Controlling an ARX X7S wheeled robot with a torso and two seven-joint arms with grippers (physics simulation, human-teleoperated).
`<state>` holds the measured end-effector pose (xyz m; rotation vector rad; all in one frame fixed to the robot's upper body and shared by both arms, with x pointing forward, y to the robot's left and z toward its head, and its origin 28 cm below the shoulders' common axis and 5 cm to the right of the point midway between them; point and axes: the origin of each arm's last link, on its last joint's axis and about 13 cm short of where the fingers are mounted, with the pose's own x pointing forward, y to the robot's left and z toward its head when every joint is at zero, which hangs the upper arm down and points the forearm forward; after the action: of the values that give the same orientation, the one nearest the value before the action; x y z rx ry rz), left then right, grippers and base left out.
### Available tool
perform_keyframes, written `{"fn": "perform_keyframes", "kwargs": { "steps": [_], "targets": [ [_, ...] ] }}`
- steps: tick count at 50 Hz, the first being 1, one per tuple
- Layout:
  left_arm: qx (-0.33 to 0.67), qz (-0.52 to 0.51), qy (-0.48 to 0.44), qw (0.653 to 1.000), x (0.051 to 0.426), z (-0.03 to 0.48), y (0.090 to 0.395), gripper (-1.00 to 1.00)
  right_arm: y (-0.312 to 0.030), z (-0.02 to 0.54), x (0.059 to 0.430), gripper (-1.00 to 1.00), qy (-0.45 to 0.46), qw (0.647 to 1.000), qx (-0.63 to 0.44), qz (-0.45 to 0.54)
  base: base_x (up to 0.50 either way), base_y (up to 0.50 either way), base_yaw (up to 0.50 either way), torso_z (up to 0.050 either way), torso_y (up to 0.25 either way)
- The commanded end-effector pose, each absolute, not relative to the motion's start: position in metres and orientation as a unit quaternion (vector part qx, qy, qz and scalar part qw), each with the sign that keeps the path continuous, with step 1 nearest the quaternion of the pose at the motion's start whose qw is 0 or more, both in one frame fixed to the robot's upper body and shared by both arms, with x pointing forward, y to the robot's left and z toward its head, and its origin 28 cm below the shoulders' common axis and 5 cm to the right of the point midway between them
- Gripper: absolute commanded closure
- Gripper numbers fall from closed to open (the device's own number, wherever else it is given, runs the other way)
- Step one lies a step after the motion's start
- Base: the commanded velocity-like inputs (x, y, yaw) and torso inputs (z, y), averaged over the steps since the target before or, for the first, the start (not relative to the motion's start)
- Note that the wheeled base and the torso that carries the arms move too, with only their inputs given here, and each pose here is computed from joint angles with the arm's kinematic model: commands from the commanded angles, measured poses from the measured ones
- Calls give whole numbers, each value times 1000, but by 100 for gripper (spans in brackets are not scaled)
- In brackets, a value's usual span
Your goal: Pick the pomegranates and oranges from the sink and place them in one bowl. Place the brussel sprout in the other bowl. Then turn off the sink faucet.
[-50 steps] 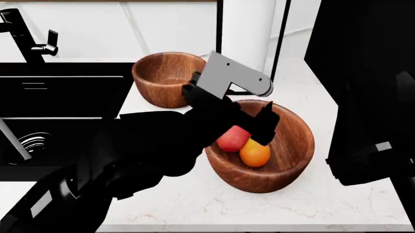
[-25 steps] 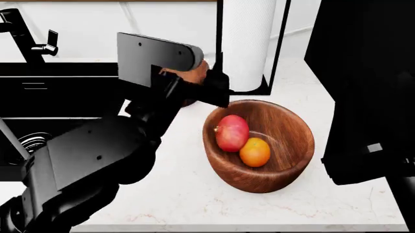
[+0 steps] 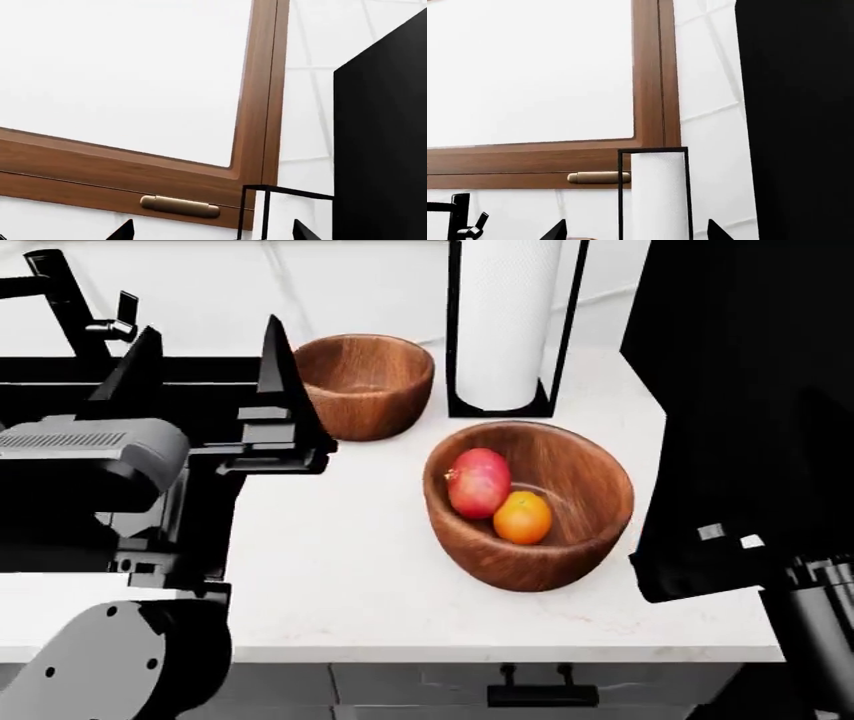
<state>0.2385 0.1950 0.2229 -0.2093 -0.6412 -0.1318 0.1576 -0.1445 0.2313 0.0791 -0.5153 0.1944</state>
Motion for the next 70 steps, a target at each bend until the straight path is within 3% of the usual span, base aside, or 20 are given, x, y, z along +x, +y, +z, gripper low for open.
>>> {"fn": "perform_keyframes", "kwargs": {
  "steps": [1,16,70],
  "targets": [
    [-113,-47,-349,929,231,212,207,-100,-142,230,161,-100,-249,965,24,77,-398,450,0,0,0],
    [-98,-21,-357,929,241,207,209,-100,-137,227,165,-100,-247,967,-14,55,-50,500,0,0,0],
    [-114,-11,-348,930,245,210,215,-100,-137,228,163,-100,-259,964,-1,66,34,500,0,0,0]
  ]
}}
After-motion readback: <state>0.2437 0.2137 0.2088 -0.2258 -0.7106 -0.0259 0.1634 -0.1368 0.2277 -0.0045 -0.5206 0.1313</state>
